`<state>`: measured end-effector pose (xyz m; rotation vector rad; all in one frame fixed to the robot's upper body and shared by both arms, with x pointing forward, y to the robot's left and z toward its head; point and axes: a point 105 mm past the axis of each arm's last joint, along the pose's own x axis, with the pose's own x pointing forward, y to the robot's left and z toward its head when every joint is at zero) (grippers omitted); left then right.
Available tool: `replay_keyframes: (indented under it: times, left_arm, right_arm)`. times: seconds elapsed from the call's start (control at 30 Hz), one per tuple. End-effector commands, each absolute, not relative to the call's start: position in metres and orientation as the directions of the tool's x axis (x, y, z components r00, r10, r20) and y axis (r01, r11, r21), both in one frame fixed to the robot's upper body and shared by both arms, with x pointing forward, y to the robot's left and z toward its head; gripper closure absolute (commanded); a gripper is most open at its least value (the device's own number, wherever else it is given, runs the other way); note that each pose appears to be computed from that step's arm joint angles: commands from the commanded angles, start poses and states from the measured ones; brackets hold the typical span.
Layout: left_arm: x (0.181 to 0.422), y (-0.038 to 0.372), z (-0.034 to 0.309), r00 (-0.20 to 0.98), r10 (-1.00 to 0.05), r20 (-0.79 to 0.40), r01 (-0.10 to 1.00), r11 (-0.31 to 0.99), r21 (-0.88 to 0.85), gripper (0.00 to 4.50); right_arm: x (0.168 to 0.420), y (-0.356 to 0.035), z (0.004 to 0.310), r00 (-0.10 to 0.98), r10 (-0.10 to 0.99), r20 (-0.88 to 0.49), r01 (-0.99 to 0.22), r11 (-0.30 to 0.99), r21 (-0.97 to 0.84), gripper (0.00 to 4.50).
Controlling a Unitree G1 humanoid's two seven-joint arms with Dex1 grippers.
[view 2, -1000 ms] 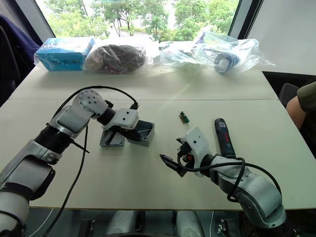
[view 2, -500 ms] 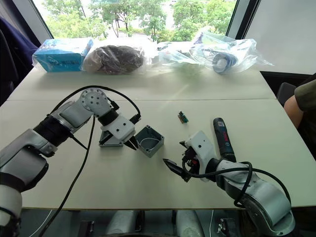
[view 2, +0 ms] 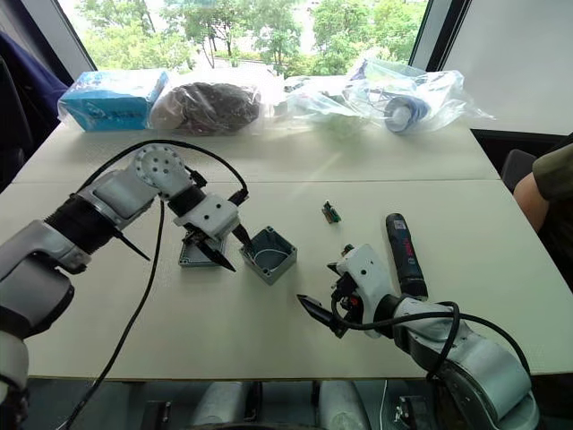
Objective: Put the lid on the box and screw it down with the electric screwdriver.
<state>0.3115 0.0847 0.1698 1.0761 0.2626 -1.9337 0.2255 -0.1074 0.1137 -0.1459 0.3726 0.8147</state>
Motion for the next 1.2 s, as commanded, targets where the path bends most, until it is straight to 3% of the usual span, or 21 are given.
replay_keyframes:
  times: [0.03,0.4,0.5,0.53,0.63,0.67,0.97,1.1,1.2]
  left_arm:
    - [0.316,0.078,0.175,-0.214,-0.615,-0.759,0.765,-0.588,0.261,2.24]
    - [0.324,0.074,0.133,-0.196,-0.518,-0.832,0.730,-0.644,0.229,2.24]
    - [0.326,0.073,0.132,-0.192,-0.519,-0.833,0.730,-0.643,0.232,2.79]
    - [0.327,0.072,0.132,-0.190,-0.520,-0.833,0.729,-0.643,0.236,3.41]
    - [0.329,0.072,0.134,-0.183,-0.525,-0.831,0.728,-0.641,0.244,4.33]
    - [0.329,0.072,0.134,-0.181,-0.526,-0.831,0.726,-0.642,0.248,4.44]
    - [0.331,0.061,0.158,-0.171,-0.579,-0.797,0.663,-0.666,0.341,4.44]
    - [0.318,0.070,0.146,-0.200,-0.471,-0.859,0.532,-0.789,0.308,4.44]
    - [0.315,0.077,0.140,-0.215,-0.420,-0.882,0.497,-0.824,0.272,4.44]
  right_arm:
    - [0.228,-0.104,0.123,0.629,0.699,-0.342,-0.746,0.666,-0.013,0.00]
    - [0.229,-0.106,0.123,0.643,0.689,-0.335,-0.735,0.678,-0.017,0.00]
    - [0.229,-0.107,0.123,0.652,0.682,-0.330,-0.727,0.687,-0.016,0.00]
    - [0.229,-0.107,0.123,0.655,0.681,-0.329,-0.725,0.689,-0.016,0.00]
    - [0.230,-0.107,0.123,0.659,0.678,-0.327,-0.721,0.693,-0.016,0.00]
    - [0.230,-0.107,0.123,0.660,0.677,-0.326,-0.720,0.694,-0.016,0.00]
    - [0.230,-0.109,0.121,0.660,0.673,-0.334,-0.718,0.696,-0.017,0.00]
    - [0.229,-0.110,0.121,0.660,0.672,-0.336,-0.717,0.696,-0.017,0.00]
    - [0.228,-0.110,0.120,0.664,0.668,-0.337,-0.713,0.700,-0.018,0.00]
